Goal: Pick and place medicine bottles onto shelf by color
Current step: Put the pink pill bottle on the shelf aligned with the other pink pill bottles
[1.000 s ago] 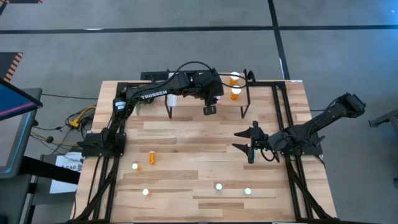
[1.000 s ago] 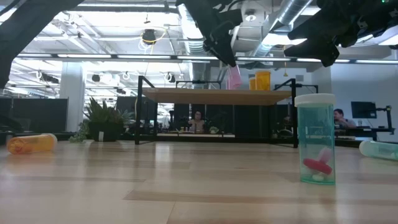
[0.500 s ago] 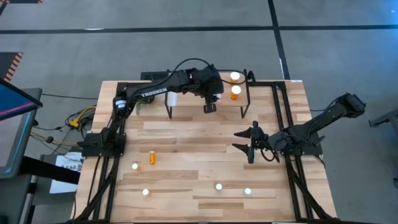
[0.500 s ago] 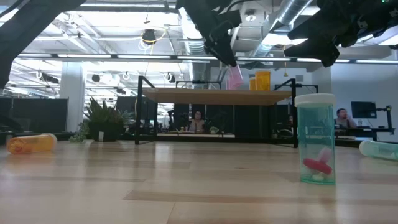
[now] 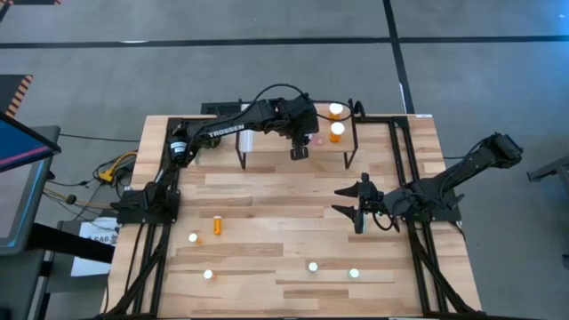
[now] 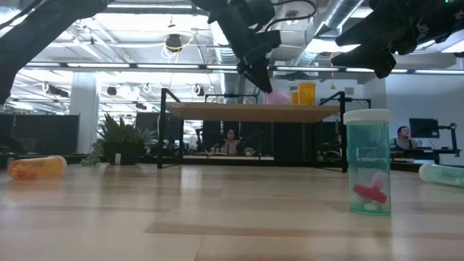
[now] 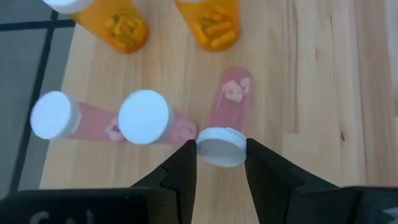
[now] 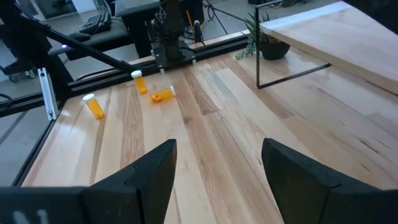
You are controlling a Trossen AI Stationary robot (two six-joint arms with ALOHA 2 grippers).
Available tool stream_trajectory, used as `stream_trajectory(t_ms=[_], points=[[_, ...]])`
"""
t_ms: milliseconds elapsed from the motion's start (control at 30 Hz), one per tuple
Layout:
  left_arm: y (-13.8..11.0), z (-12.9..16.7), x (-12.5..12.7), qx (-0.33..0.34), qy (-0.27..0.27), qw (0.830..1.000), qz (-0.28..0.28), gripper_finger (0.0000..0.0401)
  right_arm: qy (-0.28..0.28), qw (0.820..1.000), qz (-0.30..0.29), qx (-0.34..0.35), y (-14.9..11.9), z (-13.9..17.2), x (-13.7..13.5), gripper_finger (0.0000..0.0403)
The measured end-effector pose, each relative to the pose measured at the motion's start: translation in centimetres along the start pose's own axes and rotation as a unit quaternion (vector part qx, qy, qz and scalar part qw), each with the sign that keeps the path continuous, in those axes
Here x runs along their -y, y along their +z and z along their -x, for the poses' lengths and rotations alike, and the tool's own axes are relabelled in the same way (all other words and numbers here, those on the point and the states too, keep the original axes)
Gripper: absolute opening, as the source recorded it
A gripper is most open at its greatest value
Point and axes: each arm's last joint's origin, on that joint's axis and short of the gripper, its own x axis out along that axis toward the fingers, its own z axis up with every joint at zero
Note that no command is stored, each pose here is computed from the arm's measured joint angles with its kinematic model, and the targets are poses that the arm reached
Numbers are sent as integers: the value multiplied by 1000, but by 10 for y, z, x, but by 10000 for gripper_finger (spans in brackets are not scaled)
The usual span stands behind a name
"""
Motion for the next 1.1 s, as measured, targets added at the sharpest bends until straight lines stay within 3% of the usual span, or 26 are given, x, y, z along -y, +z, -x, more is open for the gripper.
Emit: stream_trajectory(t_ms=[400, 533, 933, 1100], points=[[-2, 19, 4, -45, -22, 999, 4, 106, -2, 1000, -1, 2, 0, 0, 0, 260], [-1, 30, 12, -62, -43, 997, 8, 106, -11, 999, 4, 38, 7, 1, -2, 260], [18, 50, 78, -31, -157, 985, -67, 105, -123, 987, 66, 78, -5, 4, -11, 260], [22, 54, 97, -24, -167, 982, -86, 105, -106, 986, 50, 116, -17, 12, -5, 260]])
